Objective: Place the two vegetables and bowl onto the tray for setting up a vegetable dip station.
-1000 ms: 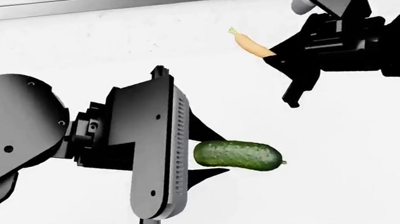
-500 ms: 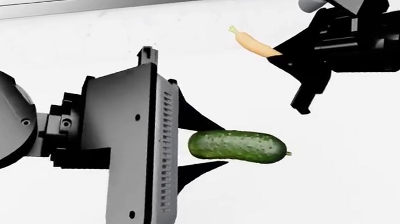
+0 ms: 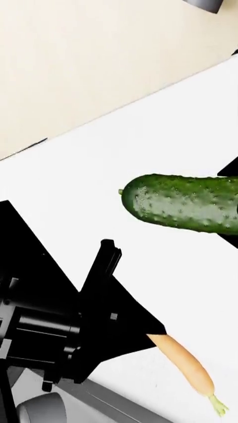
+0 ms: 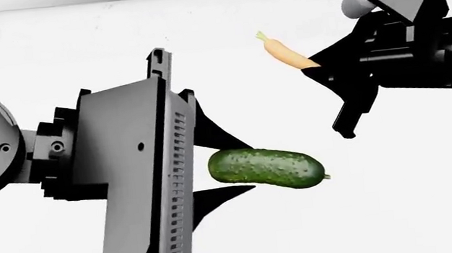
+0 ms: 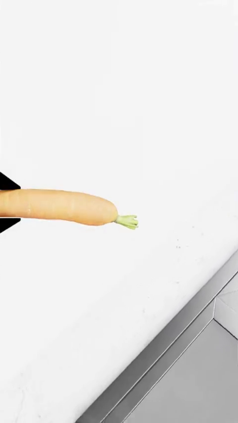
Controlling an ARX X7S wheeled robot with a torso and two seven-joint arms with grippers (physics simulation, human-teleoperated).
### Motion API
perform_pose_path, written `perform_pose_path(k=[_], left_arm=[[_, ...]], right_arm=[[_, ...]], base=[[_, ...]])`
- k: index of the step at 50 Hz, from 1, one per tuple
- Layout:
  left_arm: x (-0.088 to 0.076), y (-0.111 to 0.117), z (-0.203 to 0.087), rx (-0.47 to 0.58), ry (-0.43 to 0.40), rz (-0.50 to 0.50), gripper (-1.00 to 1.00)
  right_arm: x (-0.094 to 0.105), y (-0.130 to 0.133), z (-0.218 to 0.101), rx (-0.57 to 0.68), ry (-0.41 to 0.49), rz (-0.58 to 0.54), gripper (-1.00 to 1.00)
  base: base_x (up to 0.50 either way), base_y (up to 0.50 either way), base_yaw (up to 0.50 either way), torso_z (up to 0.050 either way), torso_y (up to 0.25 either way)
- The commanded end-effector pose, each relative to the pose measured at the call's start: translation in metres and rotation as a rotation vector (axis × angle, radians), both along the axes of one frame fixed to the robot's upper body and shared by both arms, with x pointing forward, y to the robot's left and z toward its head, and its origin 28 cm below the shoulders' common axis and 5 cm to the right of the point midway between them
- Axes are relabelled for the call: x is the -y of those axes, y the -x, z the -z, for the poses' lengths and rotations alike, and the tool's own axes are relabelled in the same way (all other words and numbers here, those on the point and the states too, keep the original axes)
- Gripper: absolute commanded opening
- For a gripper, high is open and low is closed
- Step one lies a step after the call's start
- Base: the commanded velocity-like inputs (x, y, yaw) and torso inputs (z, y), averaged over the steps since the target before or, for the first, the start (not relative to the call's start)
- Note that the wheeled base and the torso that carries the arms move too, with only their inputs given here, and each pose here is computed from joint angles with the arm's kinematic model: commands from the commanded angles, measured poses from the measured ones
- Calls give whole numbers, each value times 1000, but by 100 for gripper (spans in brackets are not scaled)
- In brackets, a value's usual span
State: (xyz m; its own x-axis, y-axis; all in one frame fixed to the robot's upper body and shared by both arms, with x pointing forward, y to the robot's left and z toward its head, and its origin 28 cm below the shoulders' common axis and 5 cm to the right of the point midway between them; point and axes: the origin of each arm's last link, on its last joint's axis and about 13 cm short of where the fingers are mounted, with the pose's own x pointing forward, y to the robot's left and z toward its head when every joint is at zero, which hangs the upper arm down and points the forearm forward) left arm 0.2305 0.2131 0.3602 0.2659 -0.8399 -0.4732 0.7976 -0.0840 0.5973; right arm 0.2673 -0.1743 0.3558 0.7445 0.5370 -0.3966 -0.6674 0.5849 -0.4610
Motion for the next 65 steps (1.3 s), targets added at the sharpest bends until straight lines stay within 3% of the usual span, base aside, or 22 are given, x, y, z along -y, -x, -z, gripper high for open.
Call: perform_pose_path(k=[1, 65], left_arm=[[0, 2, -5, 32, 18, -4, -100], [4, 3, 1, 49, 7, -6, -100]], right_arm=[[4, 3, 0, 6, 4, 18, -100], [13, 8, 12, -39, -33, 47, -100]], base=[[-147, -500, 0, 0, 0], [-133, -500, 0, 0, 0]])
